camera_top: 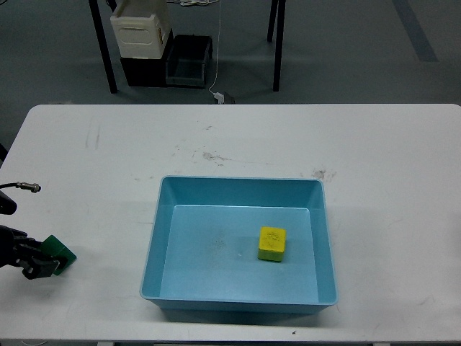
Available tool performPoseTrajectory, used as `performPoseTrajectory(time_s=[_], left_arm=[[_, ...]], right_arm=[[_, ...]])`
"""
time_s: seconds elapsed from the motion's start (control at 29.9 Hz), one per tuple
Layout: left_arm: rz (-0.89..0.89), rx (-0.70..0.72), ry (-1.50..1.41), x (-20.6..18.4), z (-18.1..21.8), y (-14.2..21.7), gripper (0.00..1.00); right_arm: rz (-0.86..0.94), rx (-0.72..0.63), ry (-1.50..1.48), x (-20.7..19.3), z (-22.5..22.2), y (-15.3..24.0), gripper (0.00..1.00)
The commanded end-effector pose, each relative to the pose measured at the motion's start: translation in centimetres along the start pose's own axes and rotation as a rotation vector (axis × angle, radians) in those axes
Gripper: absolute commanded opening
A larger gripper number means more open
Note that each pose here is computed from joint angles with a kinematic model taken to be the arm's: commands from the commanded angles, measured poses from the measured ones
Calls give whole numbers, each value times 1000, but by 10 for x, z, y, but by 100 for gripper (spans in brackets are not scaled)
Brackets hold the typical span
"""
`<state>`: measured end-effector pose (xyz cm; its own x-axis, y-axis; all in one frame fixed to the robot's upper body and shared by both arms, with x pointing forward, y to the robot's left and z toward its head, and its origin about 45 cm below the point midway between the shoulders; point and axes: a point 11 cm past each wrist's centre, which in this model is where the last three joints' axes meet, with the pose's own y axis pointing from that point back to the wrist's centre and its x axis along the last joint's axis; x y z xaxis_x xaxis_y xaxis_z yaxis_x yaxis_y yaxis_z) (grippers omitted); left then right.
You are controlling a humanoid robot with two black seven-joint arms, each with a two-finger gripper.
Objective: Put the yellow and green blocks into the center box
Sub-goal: 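Lower the left gripper onto the green cube and close on it, then lift the green cube and swing it over the blue box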
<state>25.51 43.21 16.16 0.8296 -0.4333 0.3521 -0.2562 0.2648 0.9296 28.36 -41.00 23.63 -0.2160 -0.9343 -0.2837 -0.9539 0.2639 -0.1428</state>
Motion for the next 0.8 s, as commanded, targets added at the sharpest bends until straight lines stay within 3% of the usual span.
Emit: performPoseTrajectory(time_s=[0.0,0.1,0.3,0.5,0.77], left_arm=[[63,15,-12,23,-4,10,19],[227,40,-39,79,-11,43,18],[468,60,-1,142,-17,128,16],[571,-101,-291,202,82,162,16],[602,-430,-645,248,229,129,17]], right_arm=[[1,-1,0,0,0,0,97],[2,0,1,1,0,1,97],[6,-3,3,3,1,2,97],[4,-9,3,2,3,3,97],[5,-12,-9,0,6,4,97]])
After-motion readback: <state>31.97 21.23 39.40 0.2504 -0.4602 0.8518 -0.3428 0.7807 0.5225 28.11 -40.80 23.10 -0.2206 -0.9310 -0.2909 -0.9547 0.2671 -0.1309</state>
